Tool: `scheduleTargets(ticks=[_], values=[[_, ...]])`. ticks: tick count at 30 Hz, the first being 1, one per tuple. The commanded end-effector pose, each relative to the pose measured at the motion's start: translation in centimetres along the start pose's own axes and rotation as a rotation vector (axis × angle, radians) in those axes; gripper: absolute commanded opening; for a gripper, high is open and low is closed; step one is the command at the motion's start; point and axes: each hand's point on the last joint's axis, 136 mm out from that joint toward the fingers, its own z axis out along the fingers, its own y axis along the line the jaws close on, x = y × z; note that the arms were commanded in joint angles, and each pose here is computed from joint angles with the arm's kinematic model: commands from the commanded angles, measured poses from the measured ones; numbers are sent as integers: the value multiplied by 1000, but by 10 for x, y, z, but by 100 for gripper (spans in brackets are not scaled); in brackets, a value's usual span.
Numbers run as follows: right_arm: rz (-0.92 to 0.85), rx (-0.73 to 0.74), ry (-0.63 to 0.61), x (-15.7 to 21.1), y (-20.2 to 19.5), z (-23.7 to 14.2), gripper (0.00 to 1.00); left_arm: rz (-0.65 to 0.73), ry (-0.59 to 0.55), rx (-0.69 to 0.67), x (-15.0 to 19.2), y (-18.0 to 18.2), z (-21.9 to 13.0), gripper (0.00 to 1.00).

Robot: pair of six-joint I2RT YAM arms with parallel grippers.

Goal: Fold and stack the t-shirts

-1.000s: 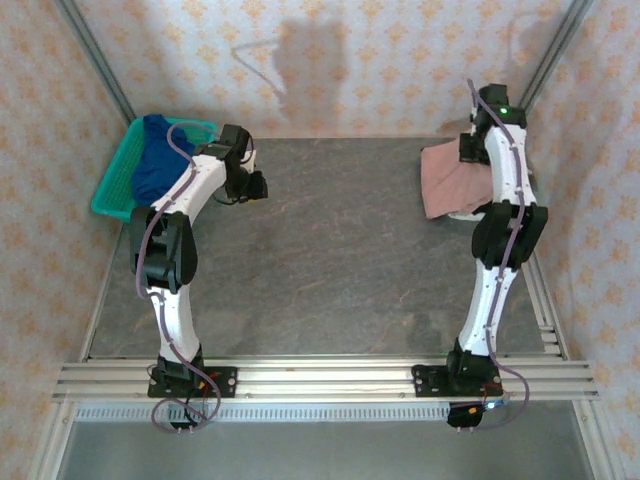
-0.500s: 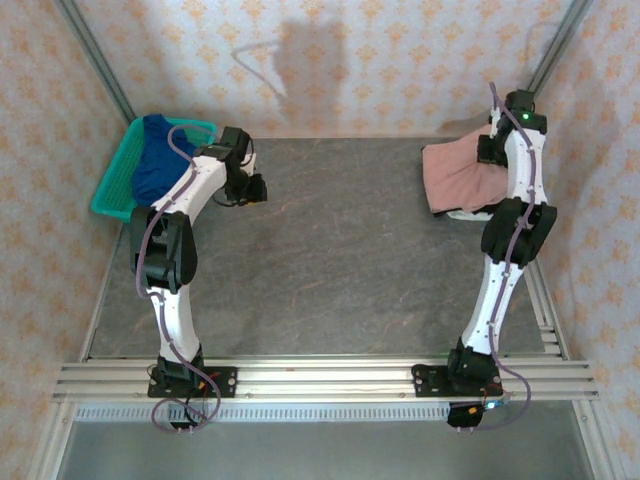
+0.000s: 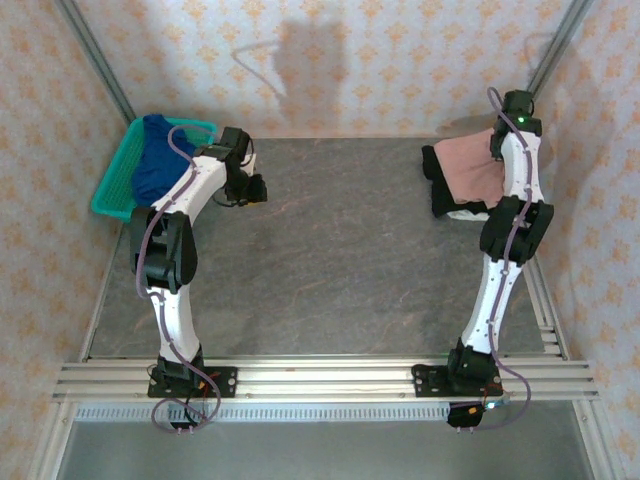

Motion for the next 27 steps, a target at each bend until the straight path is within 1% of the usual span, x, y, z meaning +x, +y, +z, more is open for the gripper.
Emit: scheduleTargets(ticks=[1,3,6,7,10,14,18,21,23,25,27], values=[[8,75,74,18,-14,11,43,19,19,-9,4,5,-7,22],[35,139,60,15,-25,10,47,23,19,-8,4,4,-7,22],[91,223,34,6,-46,-1,57,25,18,-12,5,5,-9,23],[115,239,25,3,-52,-8,59,25,16,-10,4,5,-9,23],[156,215,2,-2,-52,-22,62,25,18,-9,4,4,-8,23],[258,70,-22,-3,-28,-39,63,19,17,6,3,2,-7,23],[376,-208,-78,-5,16,-48,64,17,11,14,2,1,-7,23],[480,-342,-63,0,44,-41,63,5,-15,46,-1,-5,-10,23],[538,-347,-17,11,53,-26,63,-2,-36,71,-3,-9,-13,27],[583,-304,43,28,56,-12,63,-3,-67,83,-5,-12,-20,30],[623,-249,96,46,53,-4,64,-4,-124,82,-10,-13,-35,41]])
